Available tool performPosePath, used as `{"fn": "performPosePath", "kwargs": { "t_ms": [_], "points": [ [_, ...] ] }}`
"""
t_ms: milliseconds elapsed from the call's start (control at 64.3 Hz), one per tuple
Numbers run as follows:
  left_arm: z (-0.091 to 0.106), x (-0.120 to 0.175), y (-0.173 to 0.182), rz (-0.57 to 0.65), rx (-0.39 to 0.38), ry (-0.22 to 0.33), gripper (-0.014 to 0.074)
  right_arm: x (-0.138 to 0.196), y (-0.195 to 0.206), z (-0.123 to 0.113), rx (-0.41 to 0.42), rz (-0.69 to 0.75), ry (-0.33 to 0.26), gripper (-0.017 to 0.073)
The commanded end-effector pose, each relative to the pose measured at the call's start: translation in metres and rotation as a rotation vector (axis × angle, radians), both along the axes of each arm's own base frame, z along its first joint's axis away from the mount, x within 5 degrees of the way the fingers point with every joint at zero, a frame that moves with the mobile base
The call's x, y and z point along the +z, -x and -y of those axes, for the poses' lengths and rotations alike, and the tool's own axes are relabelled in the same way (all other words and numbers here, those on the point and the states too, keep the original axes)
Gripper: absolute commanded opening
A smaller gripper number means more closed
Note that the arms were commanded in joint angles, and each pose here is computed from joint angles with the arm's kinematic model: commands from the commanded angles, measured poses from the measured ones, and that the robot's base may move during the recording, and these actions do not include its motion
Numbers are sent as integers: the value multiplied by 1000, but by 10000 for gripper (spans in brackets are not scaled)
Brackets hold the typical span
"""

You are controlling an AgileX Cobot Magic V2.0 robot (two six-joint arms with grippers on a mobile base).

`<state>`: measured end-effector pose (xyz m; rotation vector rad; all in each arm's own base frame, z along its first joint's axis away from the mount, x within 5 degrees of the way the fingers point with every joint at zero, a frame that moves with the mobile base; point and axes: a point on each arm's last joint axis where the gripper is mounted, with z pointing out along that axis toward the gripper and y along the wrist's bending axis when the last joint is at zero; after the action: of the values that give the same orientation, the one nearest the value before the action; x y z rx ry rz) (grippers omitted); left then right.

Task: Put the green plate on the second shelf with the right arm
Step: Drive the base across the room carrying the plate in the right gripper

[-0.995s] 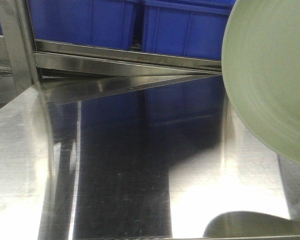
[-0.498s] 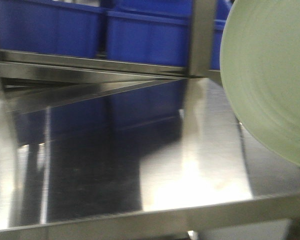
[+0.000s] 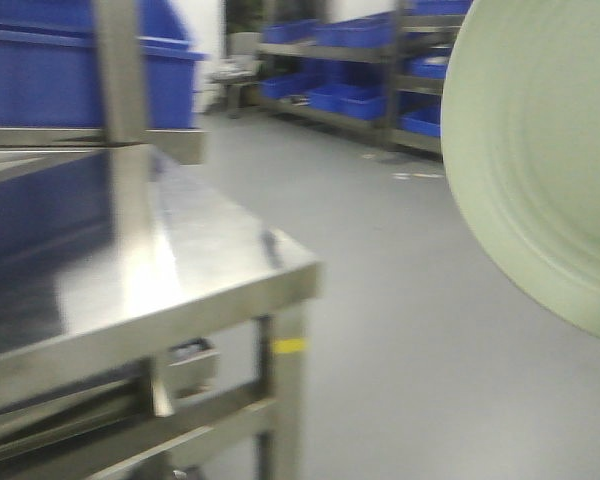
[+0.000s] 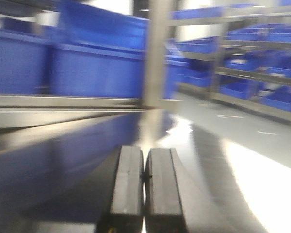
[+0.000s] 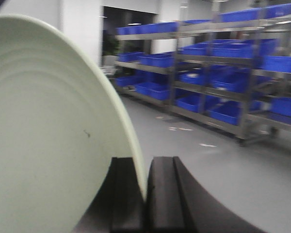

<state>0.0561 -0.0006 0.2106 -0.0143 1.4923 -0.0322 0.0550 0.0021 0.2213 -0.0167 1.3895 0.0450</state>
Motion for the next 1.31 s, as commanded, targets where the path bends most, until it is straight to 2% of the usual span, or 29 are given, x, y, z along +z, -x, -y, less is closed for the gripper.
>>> {"fn": "performPosePath", "kwargs": {
  "t_ms": [0, 1291],
  "points": [
    [1, -6, 0, 58, -10, 12, 130, 20, 4, 1, -8, 131, -14, 57],
    [1, -6, 0, 54, -10, 12, 130, 20, 3, 1, -8, 128, -14, 57]
  ]
}}
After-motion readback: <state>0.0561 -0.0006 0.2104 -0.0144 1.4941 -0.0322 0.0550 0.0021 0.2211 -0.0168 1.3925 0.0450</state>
